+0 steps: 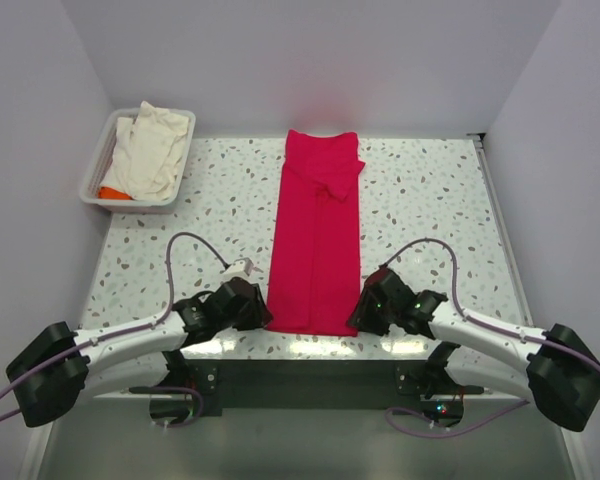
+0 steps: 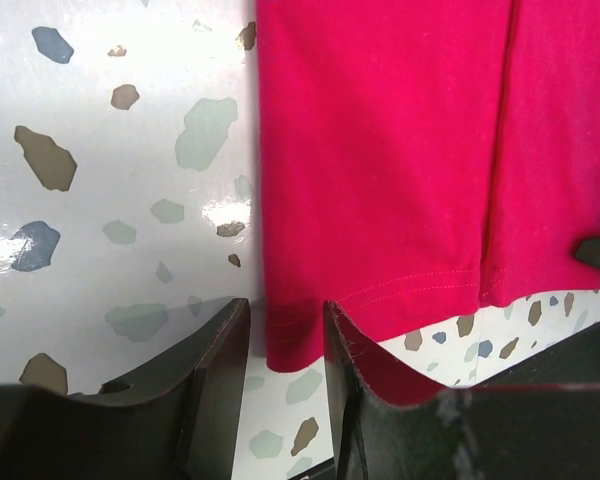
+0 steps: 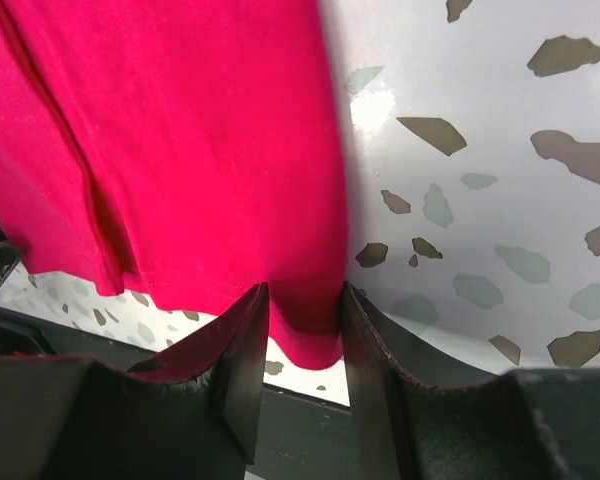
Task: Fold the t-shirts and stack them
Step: Fold the tshirt
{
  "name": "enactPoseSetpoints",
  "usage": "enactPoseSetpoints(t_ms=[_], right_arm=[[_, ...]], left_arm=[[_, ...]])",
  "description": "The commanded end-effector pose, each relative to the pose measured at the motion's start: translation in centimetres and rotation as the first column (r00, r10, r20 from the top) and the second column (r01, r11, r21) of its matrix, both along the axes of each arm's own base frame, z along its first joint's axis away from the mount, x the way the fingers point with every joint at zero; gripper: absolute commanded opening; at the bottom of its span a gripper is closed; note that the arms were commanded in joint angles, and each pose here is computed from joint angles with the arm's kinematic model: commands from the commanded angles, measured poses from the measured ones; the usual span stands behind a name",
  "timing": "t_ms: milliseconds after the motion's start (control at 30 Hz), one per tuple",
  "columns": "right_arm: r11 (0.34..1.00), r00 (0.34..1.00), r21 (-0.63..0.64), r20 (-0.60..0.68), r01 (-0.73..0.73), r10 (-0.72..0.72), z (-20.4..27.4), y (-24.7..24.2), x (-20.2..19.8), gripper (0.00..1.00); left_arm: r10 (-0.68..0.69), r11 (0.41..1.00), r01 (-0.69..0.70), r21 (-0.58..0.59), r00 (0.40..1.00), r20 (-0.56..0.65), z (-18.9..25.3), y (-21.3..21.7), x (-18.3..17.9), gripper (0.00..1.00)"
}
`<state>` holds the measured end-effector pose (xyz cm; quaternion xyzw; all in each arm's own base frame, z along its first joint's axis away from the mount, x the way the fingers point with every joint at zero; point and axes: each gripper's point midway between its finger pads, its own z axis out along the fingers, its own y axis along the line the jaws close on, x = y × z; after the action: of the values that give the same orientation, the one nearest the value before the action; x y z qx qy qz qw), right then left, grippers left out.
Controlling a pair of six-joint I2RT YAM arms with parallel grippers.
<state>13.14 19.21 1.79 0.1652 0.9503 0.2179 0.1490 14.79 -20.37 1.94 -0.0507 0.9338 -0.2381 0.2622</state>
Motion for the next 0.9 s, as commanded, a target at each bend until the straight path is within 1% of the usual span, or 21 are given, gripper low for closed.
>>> enactPoseSetpoints(t_ms=[0, 200, 267, 333, 500, 667, 767, 867], right_arm=[[0.997, 0.996, -0.069, -0.088, 0.025, -0.031, -2.3, -2.0, -2.1, 0.39], [0.996, 0.993, -0.087, -0.114, 0.033, -0.043, -2.4, -2.8, -2.9, 0.4], [0.995, 0.992, -0.094, -0.12, 0.033, -0.044, -2.2, -3.0, -3.2, 0.43], [0.994, 0.991, -0.106, -0.129, 0.027, -0.041, -2.2, -3.4, -3.5, 0.45], [0.99, 0.989, -0.141, -0.139, 0.02, -0.04, -1.8, -4.0, -3.7, 0.46], [0.992, 0.99, -0.127, -0.135, 0.027, -0.044, -2.1, -3.5, -3.4, 0.43], [0.992, 0.992, -0.124, -0.122, 0.026, -0.042, -2.4, -3.1, -2.8, 0.4], [0.993, 0.992, -0.112, -0.118, 0.022, -0.035, -2.5, -2.7, -2.6, 0.32]], left_arm=[[-0.026, 0.999, 0.026, -0.044, 1.0, 0.001, 0.2, -0.9, 0.1, 0.39], [-0.037, 0.999, 0.037, -0.011, 0.997, -0.063, -1.2, -0.4, -0.9, 0.36], [-0.031, 1.0, 0.031, 0.005, 0.997, -0.077, -1.5, -0.1, -1.1, 0.35], [-0.011, 1.0, 0.012, 0.013, 0.997, -0.08, -1.5, 0.3, -1.2, 0.35], [0.009, 1.0, -0.007, 0.022, 0.997, -0.079, -1.4, 0.7, -1.1, 0.34], [0.002, 1.0, 0.0, 0.02, 0.996, -0.089, -1.8, 0.5, -1.3, 0.33], [-0.008, 1.0, 0.009, 0.011, 0.995, -0.098, -2.0, 0.2, -1.4, 0.31], [-0.025, 1.0, 0.026, 0.003, 0.995, -0.098, -1.9, -0.1, -1.5, 0.27]])
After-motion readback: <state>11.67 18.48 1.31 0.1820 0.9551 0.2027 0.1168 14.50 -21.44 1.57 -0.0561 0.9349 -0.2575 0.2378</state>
